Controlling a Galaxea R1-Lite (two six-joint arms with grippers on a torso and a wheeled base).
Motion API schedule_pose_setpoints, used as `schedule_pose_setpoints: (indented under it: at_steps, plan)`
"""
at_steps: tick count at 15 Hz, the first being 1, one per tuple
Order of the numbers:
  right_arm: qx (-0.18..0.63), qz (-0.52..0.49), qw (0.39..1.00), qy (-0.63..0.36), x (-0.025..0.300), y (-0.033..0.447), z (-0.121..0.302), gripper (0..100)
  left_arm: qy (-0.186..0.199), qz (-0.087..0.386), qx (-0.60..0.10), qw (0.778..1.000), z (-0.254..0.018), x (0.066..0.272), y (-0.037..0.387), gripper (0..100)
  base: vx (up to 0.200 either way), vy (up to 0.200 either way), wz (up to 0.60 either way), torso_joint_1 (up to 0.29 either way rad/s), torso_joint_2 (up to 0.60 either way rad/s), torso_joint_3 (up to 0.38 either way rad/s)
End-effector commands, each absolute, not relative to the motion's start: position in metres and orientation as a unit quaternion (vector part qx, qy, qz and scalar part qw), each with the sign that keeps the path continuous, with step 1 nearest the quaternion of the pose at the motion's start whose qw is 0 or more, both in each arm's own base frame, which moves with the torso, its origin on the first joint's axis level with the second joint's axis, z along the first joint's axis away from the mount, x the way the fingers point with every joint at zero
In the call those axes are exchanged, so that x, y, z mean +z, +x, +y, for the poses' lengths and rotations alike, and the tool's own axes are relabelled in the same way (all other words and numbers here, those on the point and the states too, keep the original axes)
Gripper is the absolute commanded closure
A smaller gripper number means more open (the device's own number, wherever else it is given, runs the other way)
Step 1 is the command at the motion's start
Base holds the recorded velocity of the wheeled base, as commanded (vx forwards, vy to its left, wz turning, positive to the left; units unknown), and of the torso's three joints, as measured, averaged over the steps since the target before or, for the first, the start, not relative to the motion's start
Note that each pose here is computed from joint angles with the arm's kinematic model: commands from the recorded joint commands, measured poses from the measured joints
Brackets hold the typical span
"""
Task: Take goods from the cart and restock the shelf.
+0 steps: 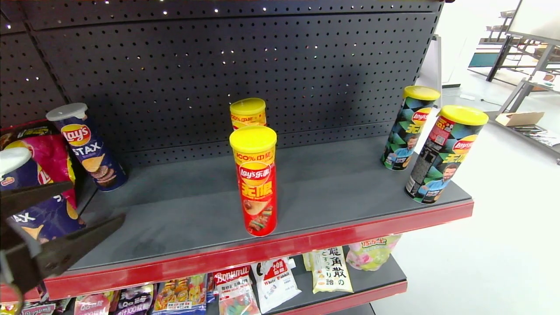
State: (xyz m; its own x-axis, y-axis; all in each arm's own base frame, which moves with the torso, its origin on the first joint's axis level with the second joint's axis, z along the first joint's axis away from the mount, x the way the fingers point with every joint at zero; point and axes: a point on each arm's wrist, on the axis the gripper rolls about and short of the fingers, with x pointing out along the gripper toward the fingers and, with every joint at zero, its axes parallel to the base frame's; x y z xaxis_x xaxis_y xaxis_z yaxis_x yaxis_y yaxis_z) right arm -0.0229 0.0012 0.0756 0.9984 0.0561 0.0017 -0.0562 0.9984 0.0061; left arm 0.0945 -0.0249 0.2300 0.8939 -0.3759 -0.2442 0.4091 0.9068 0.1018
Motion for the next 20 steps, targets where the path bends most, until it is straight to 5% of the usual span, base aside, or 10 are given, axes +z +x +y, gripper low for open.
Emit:
schedule_pose_setpoints:
  at_steps: [1, 8, 14, 20]
  plan:
    - [0.028, -0.001, 1.000, 0.003, 0.076, -0.023, 0.001, 0, 0.073, -0.027, -0.141, 0.987, 0.002, 0.183, -0.020, 0, 0.000, 0.000, 0.00, 0.000, 0.00, 0.000]
    - [0.028, -0.001, 1.000, 0.003, 0.076, -0.023, 0.001, 0, 0.048, -0.034, -0.099, 0.993, 0.008, 0.151, -0.038, 0, 0.000, 0.000, 0.00, 0.000, 0.00, 0.000]
    - [0.027, 0.000, 1.000, 0.001, 0.075, -0.023, 0.001, 0, 0.083, -0.014, -0.088, 0.993, 0.008, 0.138, -0.034, 0, 0.000, 0.000, 0.00, 0.000, 0.00, 0.000]
    - [0.027, 0.000, 1.000, 0.000, 0.075, -0.023, 0.001, 0, 0.084, -0.009, -0.065, 0.994, 0.009, 0.132, -0.033, 0, 0.000, 0.000, 0.60, 0.005, 0.00, 0.001]
